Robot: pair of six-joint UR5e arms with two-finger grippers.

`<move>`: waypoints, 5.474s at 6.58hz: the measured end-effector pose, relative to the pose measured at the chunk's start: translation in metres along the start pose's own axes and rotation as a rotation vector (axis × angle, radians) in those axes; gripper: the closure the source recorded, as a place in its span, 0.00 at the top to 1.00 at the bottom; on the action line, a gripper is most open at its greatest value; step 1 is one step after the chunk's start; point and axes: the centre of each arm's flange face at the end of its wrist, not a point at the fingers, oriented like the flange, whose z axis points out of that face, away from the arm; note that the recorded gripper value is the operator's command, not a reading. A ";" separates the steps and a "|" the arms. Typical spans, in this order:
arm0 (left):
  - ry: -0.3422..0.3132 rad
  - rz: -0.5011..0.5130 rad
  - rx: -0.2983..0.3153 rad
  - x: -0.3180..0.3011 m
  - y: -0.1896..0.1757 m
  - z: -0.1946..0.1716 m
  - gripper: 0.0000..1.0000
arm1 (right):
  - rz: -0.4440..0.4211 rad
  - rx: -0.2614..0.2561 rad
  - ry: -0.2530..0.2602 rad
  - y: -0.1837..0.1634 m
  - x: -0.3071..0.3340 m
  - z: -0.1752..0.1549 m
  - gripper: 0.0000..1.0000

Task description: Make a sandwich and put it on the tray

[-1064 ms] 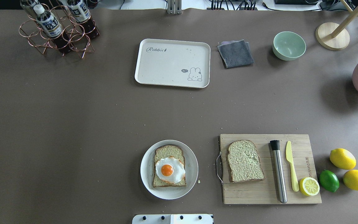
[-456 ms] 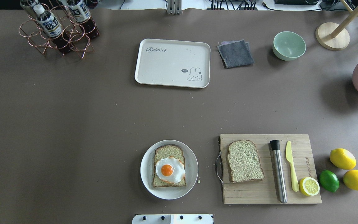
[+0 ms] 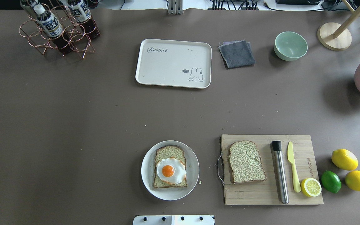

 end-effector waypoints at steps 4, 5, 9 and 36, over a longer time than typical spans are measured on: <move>-0.001 -0.003 -0.003 -0.001 0.001 0.001 0.97 | 0.000 0.001 0.000 -0.001 0.000 0.000 1.00; -0.001 -0.003 -0.003 -0.002 0.001 0.002 0.97 | -0.001 0.001 0.000 -0.001 -0.001 0.000 1.00; -0.002 -0.005 -0.008 -0.004 0.002 0.004 0.97 | -0.007 0.000 -0.004 -0.002 -0.003 0.000 1.00; 0.235 -0.234 0.056 0.391 -0.019 0.050 0.97 | -0.026 -0.060 -0.239 0.098 -0.409 0.074 0.99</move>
